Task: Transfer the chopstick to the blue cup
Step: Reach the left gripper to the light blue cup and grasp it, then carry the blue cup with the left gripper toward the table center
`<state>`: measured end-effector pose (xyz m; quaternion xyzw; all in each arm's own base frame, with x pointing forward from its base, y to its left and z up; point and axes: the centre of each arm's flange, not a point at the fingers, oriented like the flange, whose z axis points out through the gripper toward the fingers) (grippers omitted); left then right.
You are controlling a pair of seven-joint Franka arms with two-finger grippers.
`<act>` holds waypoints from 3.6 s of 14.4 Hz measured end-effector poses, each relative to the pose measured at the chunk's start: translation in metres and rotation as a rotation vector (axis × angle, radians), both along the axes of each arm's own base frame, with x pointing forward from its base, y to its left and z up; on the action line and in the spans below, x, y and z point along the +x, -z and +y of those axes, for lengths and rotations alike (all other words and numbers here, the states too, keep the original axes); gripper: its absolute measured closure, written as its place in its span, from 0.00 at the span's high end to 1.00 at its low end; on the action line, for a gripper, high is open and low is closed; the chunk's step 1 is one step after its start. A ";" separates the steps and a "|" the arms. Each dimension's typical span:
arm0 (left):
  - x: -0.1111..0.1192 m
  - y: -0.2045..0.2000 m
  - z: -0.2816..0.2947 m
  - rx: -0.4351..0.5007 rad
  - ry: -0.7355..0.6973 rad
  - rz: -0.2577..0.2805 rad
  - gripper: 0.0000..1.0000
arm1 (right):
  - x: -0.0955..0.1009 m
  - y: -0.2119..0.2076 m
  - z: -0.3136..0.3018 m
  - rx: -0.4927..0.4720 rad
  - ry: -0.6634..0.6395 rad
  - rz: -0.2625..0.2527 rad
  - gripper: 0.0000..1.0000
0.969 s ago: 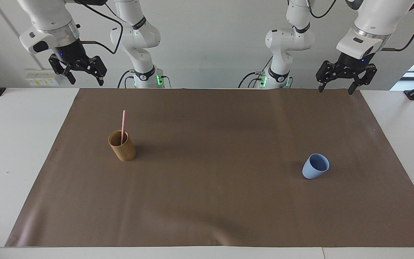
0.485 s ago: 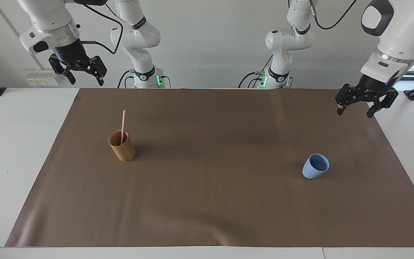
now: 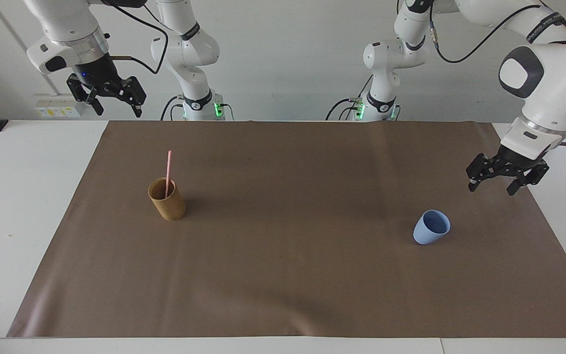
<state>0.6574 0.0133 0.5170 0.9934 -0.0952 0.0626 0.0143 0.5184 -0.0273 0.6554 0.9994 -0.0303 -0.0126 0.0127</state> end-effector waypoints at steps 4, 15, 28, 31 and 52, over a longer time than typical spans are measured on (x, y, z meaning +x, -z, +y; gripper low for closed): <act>0.001 0.057 -0.003 -0.009 0.001 0.052 1.00 | -0.001 0.001 0.000 0.000 0.000 0.002 1.00; 0.001 0.134 -0.007 -0.027 -0.011 0.039 0.47 | -0.001 0.002 0.000 0.001 0.001 0.004 1.00; -0.018 0.060 -0.023 -0.034 0.014 0.005 0.05 | -0.004 0.001 0.000 0.001 0.001 0.004 1.00; -0.031 0.045 -0.084 -0.040 0.046 0.021 0.05 | -0.004 0.002 0.000 0.001 0.001 0.005 1.00; -0.215 0.124 -0.424 -0.054 -0.025 0.127 0.05 | -0.004 0.006 -0.003 0.001 0.003 -0.038 1.00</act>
